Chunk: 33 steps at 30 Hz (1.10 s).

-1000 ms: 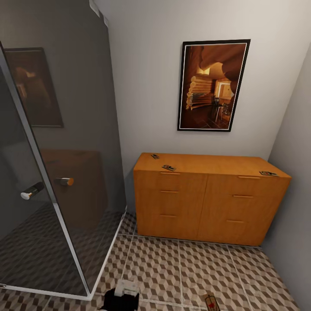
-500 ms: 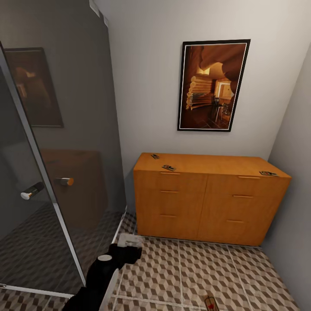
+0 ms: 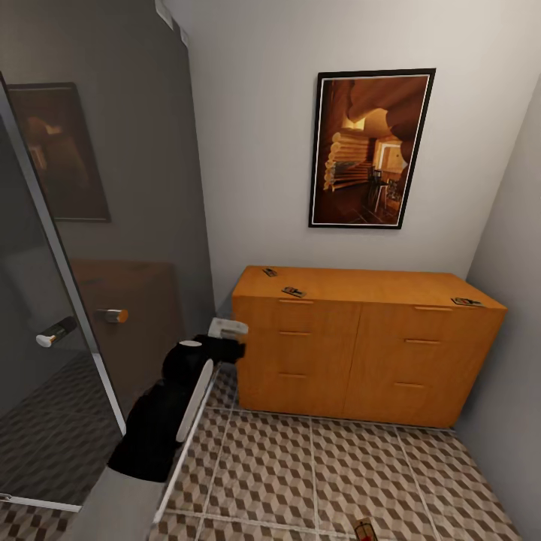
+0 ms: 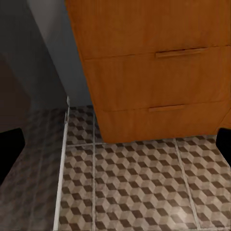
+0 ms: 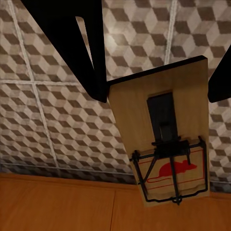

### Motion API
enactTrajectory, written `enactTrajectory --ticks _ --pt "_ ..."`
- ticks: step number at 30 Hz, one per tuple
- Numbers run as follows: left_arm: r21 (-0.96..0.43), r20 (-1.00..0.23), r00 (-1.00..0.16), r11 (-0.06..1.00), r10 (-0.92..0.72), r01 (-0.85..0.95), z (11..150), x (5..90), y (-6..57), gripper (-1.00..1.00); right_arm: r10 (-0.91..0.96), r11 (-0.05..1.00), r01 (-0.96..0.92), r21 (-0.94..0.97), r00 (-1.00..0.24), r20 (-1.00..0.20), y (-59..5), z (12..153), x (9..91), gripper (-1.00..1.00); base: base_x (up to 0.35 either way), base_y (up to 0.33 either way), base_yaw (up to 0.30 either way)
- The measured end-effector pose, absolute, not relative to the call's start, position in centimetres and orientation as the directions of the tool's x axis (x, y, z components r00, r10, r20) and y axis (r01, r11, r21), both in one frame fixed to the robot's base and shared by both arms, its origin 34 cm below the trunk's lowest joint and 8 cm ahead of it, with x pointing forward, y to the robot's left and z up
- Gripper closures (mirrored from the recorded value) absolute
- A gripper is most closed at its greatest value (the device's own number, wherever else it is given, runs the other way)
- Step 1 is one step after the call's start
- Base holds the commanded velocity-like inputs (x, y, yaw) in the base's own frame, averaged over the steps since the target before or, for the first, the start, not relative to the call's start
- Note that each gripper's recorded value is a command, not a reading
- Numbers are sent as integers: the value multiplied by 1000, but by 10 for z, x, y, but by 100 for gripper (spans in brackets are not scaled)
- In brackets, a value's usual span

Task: Take the four mousetraps from the cabinet in the bathroom and place them on the bathroom floor. Make sure all four end up on the same floor surface, and ensure that at least two of them are either under or directly next to the same bathroom sink.

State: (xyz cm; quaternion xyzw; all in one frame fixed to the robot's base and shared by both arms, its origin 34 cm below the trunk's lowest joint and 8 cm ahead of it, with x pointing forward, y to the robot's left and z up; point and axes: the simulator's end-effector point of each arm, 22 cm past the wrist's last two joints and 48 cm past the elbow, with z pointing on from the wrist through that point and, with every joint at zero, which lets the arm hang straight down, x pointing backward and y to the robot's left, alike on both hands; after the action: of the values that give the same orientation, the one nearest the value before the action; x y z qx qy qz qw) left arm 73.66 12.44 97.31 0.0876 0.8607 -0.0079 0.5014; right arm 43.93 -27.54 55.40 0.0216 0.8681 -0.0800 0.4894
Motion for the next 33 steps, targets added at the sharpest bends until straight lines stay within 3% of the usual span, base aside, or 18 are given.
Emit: enactTrajectory --ticks 10,17,25,33 --pt "209 -881 -419 975 220 72 1113 841 146 -100 -44 986 115 -121 -522 -852 -277 554 439 100 0 0 0" --pt "182 -929 -316 981 194 67 1182 841 141 -100 -42 986 115 -119 -523 -851 -276 553 439 100 0 0 0" --pt "117 -979 -135 960 155 254 1256 809 102 -100 -42 987 113 -119 -524 -851 -275 553 439 100 0 0 0" --pt "110 -974 -128 884 187 454 1250 793 72 -100 -58 989 89 -122 -522 -851 -270 553 440 100 0 0 0"
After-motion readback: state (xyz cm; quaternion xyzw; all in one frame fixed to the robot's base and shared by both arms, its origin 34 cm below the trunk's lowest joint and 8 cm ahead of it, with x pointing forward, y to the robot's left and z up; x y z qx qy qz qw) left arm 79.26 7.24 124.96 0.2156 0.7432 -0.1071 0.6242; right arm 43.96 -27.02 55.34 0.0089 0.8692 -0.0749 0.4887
